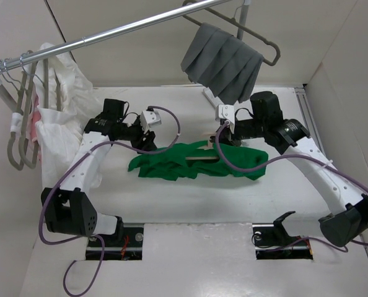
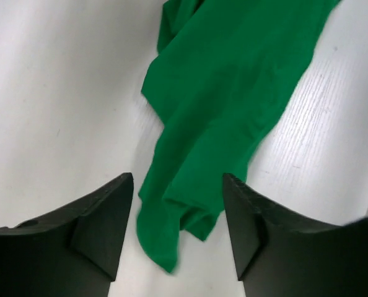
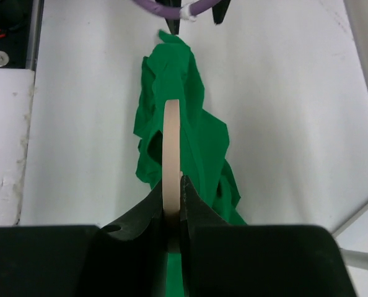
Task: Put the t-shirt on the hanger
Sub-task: Place tshirt on hanger, then hang the hanger with tshirt onto the clothesline
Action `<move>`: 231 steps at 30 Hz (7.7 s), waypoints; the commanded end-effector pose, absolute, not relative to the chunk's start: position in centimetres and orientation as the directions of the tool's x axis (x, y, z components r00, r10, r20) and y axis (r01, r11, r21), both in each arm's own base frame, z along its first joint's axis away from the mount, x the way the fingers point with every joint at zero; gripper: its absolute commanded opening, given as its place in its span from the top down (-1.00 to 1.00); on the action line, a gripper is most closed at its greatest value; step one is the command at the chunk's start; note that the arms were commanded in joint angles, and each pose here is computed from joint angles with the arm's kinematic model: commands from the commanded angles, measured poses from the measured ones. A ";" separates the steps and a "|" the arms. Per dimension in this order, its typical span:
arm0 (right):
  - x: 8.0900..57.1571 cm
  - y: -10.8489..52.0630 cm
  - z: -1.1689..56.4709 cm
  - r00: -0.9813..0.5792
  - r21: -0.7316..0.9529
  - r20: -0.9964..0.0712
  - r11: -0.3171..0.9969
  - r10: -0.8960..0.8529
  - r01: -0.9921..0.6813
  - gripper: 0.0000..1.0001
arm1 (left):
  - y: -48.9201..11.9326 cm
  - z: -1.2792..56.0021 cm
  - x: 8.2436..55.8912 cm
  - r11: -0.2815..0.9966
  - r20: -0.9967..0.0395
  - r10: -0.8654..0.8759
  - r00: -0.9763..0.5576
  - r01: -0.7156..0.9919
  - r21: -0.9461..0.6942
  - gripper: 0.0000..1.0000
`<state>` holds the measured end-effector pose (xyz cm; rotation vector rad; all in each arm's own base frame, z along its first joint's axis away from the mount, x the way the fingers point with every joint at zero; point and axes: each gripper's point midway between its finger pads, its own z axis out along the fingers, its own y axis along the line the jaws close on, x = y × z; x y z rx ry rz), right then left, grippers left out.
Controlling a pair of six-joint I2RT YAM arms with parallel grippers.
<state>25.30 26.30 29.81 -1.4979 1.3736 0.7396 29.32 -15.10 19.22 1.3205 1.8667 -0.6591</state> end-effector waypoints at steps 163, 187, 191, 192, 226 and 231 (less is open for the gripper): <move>28.4 26.5 19.3 0.019 -0.174 -0.825 0.221 -0.565 -0.960 0.96 | -23.7 34.1 22.7 -0.025 -0.938 0.317 0.140 0.990 0.140 1.00; 33.3 18.9 34.0 -0.098 -0.191 -0.907 0.609 -0.409 -0.769 1.00 | -17.2 29.6 32.7 0.789 -0.957 0.199 -0.210 0.614 0.029 -1.00; 35.2 18.3 43.5 0.031 -0.284 -0.930 0.663 -0.366 -0.693 1.00 | -16.9 28.8 31.9 0.793 -0.961 0.179 -0.211 0.609 0.014 -1.00; 35.6 18.3 45.0 0.051 -0.291 -0.935 0.675 -0.352 -0.678 1.00 | -16.8 28.9 31.6 0.793 -0.963 0.177 -0.205 0.609 0.016 -1.00; 42.3 16.1 45.3 0.024 -0.168 -0.983 0.844 -0.181 -0.509 -1.00 | -15.7 21.8 29.2 0.804 -0.917 0.215 -0.336 0.594 -0.029 -1.00; 37.6 13.8 43.4 -0.002 -0.244 -0.963 0.876 -0.270 -0.416 -1.00 | -14.9 19.0 28.8 0.834 -0.911 0.188 -0.368 0.549 -0.050 -1.00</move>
